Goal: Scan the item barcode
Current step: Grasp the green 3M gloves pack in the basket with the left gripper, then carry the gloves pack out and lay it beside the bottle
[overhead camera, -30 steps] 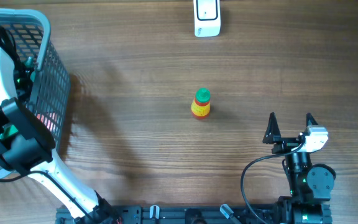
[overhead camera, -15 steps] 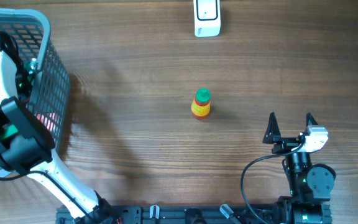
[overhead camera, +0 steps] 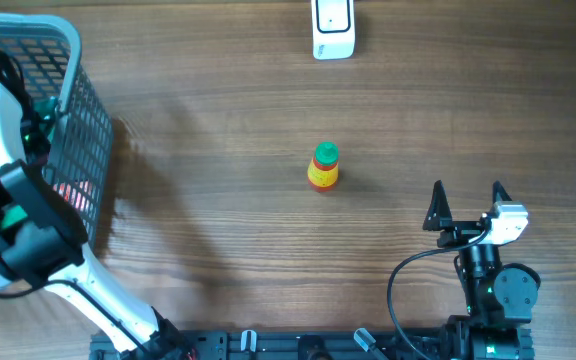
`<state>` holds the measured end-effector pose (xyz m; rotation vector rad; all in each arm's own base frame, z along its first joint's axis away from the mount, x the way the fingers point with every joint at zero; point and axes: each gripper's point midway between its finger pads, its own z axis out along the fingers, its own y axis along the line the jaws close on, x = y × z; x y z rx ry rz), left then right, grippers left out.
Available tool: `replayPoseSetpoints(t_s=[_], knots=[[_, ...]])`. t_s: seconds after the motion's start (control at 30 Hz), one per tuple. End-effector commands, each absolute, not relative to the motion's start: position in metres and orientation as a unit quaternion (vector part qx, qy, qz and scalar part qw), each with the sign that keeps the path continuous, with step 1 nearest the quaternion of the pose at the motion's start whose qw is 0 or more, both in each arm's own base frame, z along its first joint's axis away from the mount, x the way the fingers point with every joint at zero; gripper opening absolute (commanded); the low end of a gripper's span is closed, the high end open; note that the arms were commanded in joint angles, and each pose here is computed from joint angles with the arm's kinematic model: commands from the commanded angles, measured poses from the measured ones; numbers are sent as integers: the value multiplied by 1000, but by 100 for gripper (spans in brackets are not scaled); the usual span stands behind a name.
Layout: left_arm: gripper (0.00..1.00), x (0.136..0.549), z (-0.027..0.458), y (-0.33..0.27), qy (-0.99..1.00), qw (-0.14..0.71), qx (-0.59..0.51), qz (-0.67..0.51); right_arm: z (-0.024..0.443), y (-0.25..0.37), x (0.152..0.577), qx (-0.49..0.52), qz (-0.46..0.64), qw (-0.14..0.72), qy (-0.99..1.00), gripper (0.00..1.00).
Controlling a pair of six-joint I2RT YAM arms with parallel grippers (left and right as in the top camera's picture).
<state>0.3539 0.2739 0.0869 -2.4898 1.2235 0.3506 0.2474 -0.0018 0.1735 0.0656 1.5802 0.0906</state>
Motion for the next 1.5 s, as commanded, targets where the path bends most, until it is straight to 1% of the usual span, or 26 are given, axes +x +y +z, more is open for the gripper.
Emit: replayPoseSetpoints(t_s=[0.0,0.27,0.37,0.83,1.0,1.1,1.17,1.33,1.4,1.47], knots=[[4,347,143,281,430,229,-866,111,173,-5,247,29,29,704,709,100],[4,340,212,273,411,292,-862,61,173,-5,247,29,29,704,709,100],[4,338,241,261,409,308,-859,12,173,-5,247,29,29,704,709,100],[4,339,320,212,422,340,-826,-156,173,-5,247,29,29,704,709,100],[4,351,340,188,443,338,-799,-225,173,-5,247,29,29,704,709,100],[4,368,357,172,490,362,-751,-256,173,-5,247,29,29,704,709,100],[4,385,373,161,531,395,-700,-270,173,-5,247,29,29,704,709,100],[4,424,412,111,649,491,-519,-262,173,-5,247,29,29,704,709,100],[4,431,419,92,678,508,-466,-254,173,-5,247,29,29,704,709,99],[4,438,425,65,716,528,-390,-237,173,-5,247,29,29,704,709,100]])
